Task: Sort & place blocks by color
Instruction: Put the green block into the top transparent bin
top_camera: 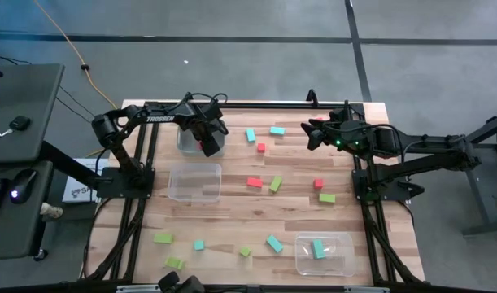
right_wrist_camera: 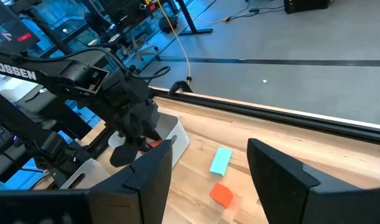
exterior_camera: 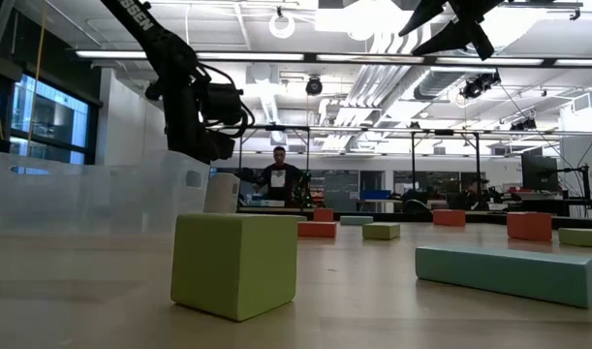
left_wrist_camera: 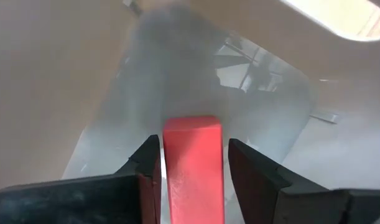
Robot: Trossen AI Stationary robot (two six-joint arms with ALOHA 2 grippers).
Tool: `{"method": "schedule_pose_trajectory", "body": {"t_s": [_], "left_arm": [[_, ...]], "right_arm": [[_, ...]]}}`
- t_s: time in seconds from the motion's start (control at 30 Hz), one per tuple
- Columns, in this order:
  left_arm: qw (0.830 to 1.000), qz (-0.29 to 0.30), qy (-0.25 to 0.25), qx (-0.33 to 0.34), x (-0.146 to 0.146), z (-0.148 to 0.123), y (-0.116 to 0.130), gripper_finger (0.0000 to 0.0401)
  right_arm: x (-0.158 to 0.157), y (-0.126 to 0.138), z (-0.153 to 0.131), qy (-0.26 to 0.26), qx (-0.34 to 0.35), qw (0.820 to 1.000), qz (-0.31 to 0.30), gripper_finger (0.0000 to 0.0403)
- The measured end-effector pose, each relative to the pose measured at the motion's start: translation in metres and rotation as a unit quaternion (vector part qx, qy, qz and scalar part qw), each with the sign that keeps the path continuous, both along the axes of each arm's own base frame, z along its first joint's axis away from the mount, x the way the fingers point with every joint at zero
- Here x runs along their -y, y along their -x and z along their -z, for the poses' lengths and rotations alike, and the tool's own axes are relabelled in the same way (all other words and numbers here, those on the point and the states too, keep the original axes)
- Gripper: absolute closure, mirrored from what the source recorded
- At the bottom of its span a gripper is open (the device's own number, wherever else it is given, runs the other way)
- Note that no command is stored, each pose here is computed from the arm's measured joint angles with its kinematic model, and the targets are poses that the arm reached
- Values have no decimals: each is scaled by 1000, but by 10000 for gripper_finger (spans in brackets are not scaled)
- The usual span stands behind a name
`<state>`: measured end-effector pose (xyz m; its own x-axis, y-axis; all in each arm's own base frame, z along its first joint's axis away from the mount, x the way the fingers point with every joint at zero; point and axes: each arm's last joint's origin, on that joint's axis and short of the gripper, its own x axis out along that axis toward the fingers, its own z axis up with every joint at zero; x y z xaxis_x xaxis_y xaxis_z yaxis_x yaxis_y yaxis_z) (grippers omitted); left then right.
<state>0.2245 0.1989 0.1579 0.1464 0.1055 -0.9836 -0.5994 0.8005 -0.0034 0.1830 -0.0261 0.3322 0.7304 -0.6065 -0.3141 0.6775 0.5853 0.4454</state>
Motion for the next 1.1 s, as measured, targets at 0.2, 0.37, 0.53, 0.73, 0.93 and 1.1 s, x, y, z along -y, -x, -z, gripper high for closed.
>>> {"method": "schedule_pose_trajectory", "body": {"t_s": [0.2,0.37,0.53,0.73,0.93,1.1], "left_arm": [[1000,9,3,-6,-2,-8,-2,275],[1000,16,-4,0,-7,-31,-8,275],[999,30,7,-14,-8,-55,-13,275],[999,46,1,-9,-6,-79,-21,274],[998,56,-16,13,-2,-105,-35,274],[998,51,-23,30,6,-131,-44,274]], "right_arm": [[0,0,0,-2,0,1000,-5,206],[-1,1,5,-16,-21,999,-21,206],[-4,2,11,-51,-43,996,-59,206],[-5,3,13,-56,-58,994,-78,206],[-5,3,13,-36,-75,993,-89,186],[-5,3,13,-7,-94,990,-104,160]]}}
